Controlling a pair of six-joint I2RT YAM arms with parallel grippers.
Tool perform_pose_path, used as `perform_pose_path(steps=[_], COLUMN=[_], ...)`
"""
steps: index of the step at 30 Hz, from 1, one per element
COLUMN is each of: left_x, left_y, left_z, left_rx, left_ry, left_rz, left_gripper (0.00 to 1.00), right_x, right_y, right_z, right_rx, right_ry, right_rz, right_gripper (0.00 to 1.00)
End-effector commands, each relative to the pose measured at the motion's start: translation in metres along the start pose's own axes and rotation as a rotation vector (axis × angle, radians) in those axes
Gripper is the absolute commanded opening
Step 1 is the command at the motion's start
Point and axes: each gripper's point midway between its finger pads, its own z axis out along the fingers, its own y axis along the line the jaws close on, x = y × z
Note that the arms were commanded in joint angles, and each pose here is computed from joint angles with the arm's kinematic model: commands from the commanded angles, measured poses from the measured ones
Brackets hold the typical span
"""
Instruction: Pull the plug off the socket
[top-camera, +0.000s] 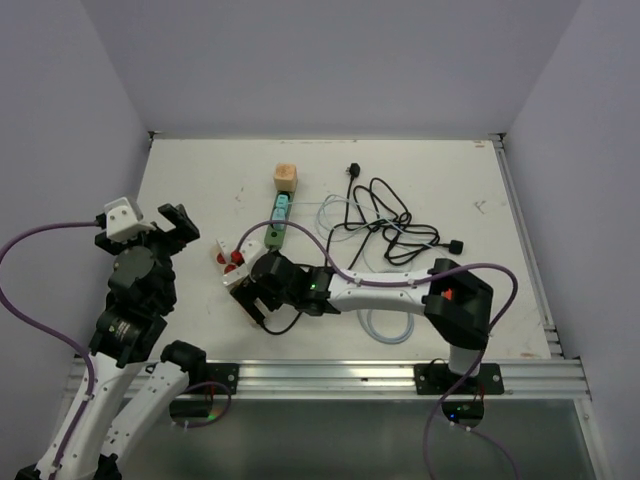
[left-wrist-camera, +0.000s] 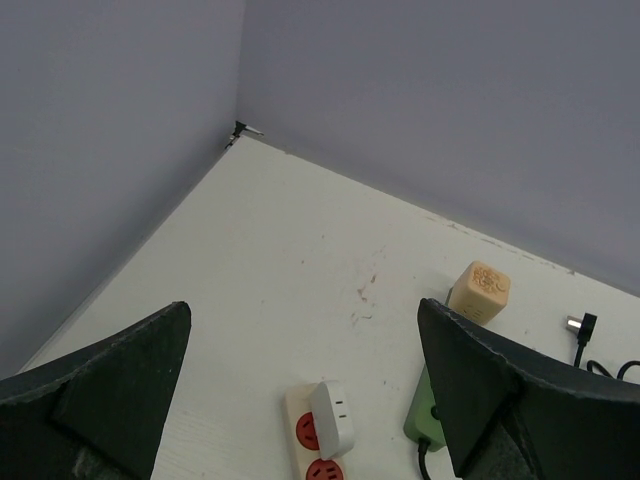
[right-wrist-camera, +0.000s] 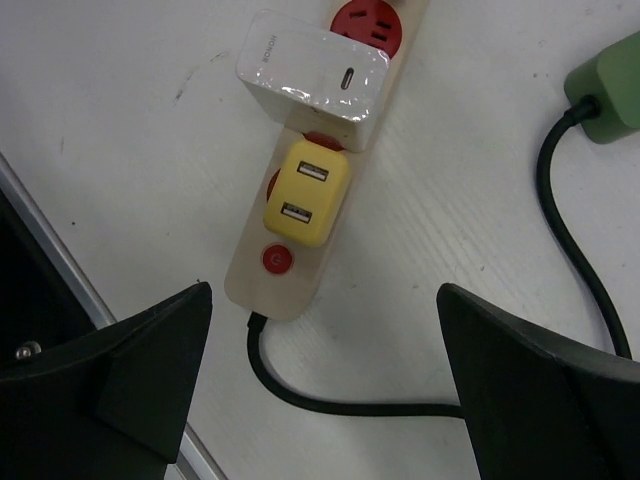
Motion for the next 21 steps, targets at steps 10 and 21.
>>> perform_pose_path(steps=[10,21], left_x=[-0.009,-0.01], left_y=[0.003,0.004], left_z=[-0.002,-0.003], left_rx=[-0.017,-0.015], left_ry=[-0.025,-0.029], left_rz=[-0.033,-0.035], left_gripper=[1.0,1.0], right_x=[-0.032,-0.02], right_y=[0.003,0.007], right_z=[0.048,0.064], right_rx=[0.084,0.093], right_ry=[-0.077,-0.024], right_rz=[0.058,0.111], right_gripper=[0.87,0.55])
